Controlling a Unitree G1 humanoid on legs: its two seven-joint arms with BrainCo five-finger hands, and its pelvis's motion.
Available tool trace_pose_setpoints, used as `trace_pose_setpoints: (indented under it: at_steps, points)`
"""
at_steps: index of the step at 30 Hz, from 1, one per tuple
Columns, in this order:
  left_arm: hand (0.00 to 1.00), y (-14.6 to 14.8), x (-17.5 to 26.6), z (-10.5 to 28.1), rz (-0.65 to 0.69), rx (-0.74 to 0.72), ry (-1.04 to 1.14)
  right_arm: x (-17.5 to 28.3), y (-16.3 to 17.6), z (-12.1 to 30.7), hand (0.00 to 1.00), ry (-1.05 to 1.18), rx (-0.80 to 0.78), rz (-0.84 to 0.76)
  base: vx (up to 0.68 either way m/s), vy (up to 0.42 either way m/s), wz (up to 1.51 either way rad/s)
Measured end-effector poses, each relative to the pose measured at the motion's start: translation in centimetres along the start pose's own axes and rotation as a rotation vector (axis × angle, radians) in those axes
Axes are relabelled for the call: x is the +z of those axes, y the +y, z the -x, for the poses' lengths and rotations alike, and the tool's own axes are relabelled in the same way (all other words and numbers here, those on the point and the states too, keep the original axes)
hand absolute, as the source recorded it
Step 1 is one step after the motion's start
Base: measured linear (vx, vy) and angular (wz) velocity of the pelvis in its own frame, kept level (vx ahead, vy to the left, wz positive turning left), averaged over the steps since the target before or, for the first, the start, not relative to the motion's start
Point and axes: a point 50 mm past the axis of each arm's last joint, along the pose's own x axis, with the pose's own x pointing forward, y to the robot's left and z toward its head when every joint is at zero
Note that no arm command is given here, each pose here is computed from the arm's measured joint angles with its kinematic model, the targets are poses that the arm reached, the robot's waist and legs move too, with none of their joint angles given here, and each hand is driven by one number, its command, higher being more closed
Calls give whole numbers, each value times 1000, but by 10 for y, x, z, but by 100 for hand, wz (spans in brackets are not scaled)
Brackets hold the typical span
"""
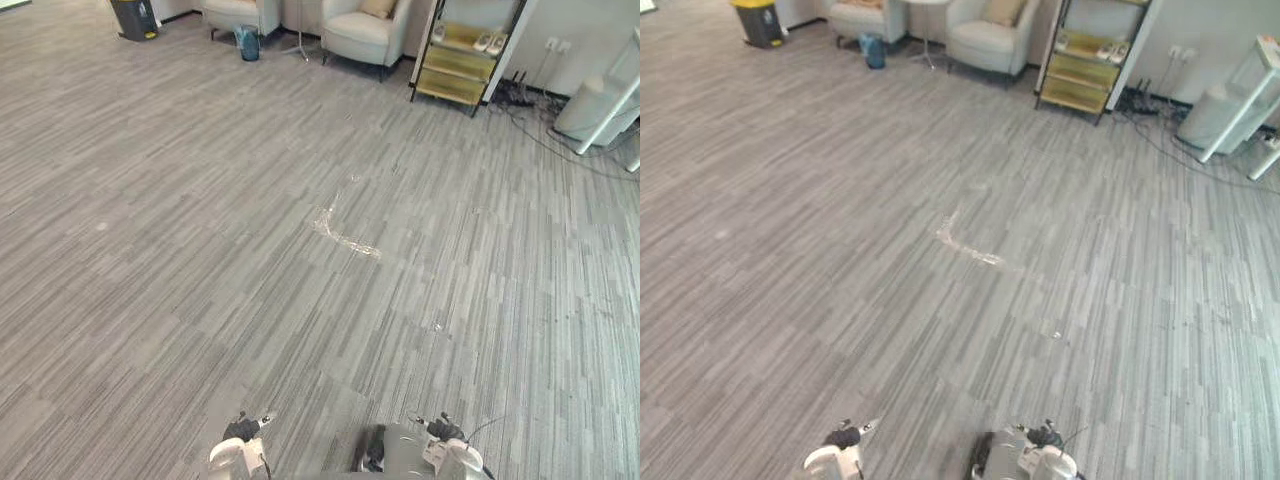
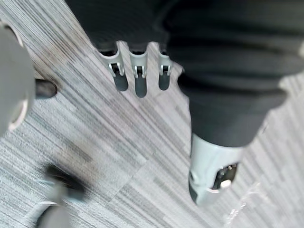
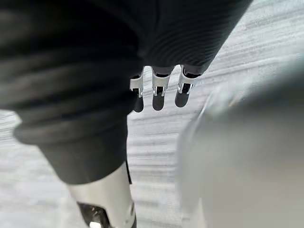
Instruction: Pick up cushions and gather them together orderly.
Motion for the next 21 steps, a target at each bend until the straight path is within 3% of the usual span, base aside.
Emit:
trace_pose_setpoints:
  at_steps: [6,11,21]
  points:
    - [0,8,4,1,53,29,-26,6,4,0,0,-23,2,18,499,-224,-39]
    - [0,10,20,1,47,34,-98,7,28,2,0,-26,56,5,529,-83,-52]
    - [0,15,21,0,-19,47,-84,-9,39,7,0,13,95,52,625,184,-70]
